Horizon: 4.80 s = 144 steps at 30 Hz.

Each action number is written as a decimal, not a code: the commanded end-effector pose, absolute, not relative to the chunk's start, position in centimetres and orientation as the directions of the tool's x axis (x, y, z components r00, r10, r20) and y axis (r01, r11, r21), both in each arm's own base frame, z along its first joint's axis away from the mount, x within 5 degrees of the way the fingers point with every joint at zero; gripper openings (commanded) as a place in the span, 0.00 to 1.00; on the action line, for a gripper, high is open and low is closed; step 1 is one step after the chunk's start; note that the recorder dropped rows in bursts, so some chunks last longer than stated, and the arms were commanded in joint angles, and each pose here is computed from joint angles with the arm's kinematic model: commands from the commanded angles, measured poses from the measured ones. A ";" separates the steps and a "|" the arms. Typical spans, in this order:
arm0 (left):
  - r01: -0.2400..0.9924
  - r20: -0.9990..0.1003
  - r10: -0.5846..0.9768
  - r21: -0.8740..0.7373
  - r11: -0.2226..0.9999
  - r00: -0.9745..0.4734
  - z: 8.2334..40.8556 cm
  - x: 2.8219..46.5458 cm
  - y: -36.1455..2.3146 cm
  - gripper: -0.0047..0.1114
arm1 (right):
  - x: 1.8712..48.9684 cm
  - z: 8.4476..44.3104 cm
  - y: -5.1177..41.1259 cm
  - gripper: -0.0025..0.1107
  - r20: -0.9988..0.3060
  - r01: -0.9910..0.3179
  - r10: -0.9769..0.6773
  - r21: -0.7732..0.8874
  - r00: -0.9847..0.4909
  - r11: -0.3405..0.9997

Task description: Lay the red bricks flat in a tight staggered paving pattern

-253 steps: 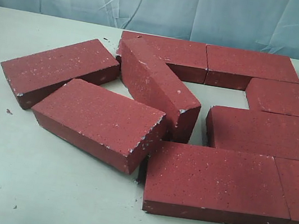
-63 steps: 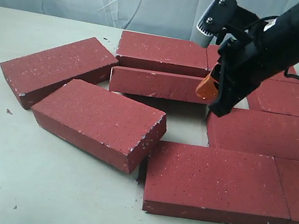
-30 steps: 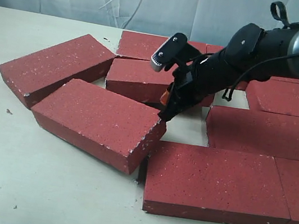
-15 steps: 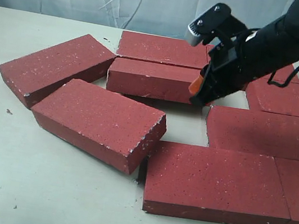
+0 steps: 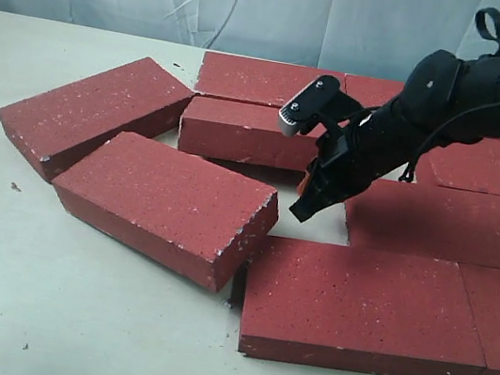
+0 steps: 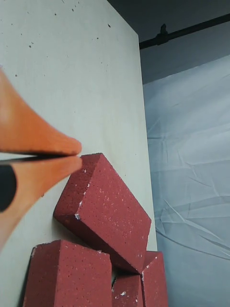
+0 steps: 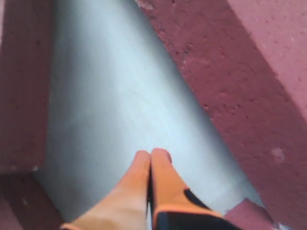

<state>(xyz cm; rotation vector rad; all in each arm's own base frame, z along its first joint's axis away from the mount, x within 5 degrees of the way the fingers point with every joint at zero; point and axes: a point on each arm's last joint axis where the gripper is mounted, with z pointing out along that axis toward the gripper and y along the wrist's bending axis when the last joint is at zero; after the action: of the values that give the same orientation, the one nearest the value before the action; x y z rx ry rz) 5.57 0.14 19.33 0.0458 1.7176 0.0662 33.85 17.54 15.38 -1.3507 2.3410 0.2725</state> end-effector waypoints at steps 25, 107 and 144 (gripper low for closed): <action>0.045 -0.841 -0.437 -0.447 0.893 0.319 23.3 5.2 0.9 0.04 | 31.8 25.2 18.1 0.01 -0.575 -0.840 -0.733 -0.140 -0.363 0.525; 0.450 -0.692 0.379 0.088 0.889 -0.614 14.1 37.8 -11.2 0.04 | 40.5 15.7 9.5 0.01 -0.603 -0.494 -0.475 -0.149 -0.640 0.856; 0.625 -0.750 0.409 -0.006 0.781 -0.519 16.6 36.9 -13.1 0.04 | 34.9 18.7 17.2 0.01 -0.515 -0.777 -0.668 -0.007 -0.537 0.630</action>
<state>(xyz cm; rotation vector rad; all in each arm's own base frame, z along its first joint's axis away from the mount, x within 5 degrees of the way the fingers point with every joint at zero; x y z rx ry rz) 36.26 -13.12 17.34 0.8025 2.1571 -0.3700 35.20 16.15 19.57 -1.0188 2.4170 0.3162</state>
